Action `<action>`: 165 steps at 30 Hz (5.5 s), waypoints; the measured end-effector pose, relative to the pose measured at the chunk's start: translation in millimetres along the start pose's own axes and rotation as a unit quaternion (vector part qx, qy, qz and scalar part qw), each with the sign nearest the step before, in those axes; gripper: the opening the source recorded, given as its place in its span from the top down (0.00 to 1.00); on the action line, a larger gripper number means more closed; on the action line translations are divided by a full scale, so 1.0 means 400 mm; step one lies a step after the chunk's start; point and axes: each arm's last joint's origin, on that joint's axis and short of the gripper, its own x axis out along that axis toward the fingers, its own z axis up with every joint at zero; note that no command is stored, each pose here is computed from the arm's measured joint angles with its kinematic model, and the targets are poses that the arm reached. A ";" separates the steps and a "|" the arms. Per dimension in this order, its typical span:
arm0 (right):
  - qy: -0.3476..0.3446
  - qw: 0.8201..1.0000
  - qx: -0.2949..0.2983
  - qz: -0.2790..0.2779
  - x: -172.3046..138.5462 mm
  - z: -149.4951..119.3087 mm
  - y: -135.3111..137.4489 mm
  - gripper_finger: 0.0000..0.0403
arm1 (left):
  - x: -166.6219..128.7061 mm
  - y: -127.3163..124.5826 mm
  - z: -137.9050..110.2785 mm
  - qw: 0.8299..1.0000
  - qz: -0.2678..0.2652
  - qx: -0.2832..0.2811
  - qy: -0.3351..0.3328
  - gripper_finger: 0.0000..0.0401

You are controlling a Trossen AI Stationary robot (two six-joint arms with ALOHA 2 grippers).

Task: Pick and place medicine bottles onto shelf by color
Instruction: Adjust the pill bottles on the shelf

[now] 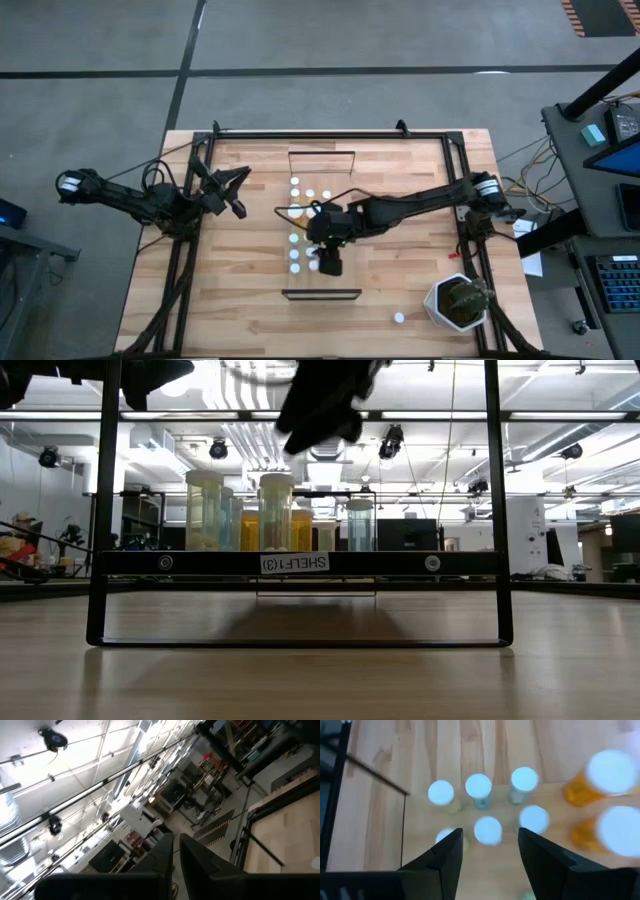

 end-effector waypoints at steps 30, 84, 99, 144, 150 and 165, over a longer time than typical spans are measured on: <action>-0.058 0.997 -0.033 -0.045 -0.072 -0.298 -0.090 0.50 | 0.008 -0.007 0.027 0.977 -0.074 -0.179 -0.090 0.96; -0.155 0.987 -0.024 -0.025 0.026 -0.289 -0.103 0.79 | 0.002 0.005 0.026 0.975 -0.068 -0.191 -0.095 0.96; -0.161 0.986 0.018 0.031 0.097 -0.253 -0.168 0.78 | -0.007 0.001 0.014 0.992 -0.055 -0.052 -0.102 0.96; -0.158 0.984 -0.079 0.022 0.098 -0.255 -0.146 0.77 | -0.005 0.001 0.015 0.992 -0.052 -0.055 -0.101 0.96; -0.157 0.984 -0.083 0.010 0.098 -0.256 -0.145 0.76 | -0.006 0.002 0.015 0.992 -0.051 -0.056 -0.101 0.96; -0.157 0.985 -0.067 0.009 0.085 -0.254 -0.144 0.63 | -0.005 0.003 0.016 0.992 -0.051 -0.055 -0.101 0.96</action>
